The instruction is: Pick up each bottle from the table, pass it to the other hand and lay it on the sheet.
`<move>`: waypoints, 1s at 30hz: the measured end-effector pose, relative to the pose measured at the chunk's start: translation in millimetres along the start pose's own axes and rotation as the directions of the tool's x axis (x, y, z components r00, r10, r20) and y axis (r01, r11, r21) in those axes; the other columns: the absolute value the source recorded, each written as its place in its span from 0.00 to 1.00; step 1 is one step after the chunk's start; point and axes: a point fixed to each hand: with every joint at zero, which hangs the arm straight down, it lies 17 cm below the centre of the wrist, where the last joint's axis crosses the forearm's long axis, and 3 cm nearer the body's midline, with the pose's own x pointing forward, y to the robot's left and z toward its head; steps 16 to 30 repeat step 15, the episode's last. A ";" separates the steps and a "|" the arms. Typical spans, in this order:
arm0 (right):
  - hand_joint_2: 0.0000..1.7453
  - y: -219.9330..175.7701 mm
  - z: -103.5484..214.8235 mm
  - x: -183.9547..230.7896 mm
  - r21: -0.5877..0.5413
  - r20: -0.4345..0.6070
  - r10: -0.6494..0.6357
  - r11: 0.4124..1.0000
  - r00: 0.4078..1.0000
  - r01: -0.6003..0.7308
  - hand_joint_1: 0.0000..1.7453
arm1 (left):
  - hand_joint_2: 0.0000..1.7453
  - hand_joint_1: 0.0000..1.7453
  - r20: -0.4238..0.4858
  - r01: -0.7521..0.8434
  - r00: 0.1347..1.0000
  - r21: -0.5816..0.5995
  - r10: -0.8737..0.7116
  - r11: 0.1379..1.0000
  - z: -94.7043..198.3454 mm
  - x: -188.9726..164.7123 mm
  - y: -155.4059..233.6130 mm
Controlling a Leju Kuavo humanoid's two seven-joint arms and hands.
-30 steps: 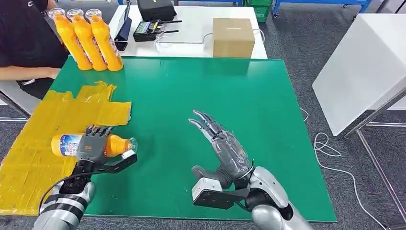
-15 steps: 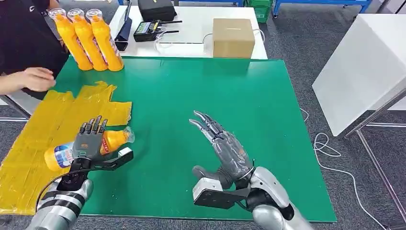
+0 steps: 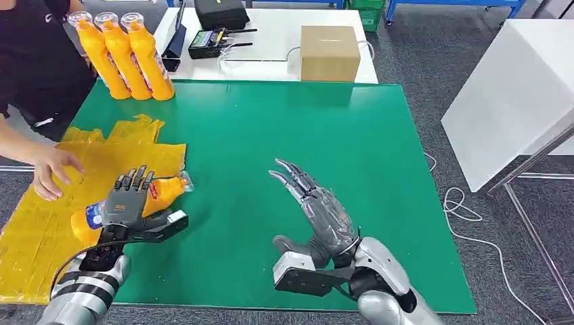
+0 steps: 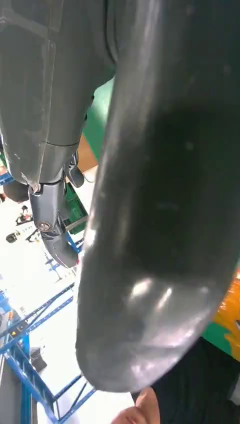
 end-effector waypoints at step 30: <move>0.00 -3.3 9.9 -1.3 -0.065 0.003 0.030 0.997 1.000 -0.030 0.00 | 0.00 0.00 0.071 -0.365 0.931 0.196 0.358 0.910 7.4 24.8 50.8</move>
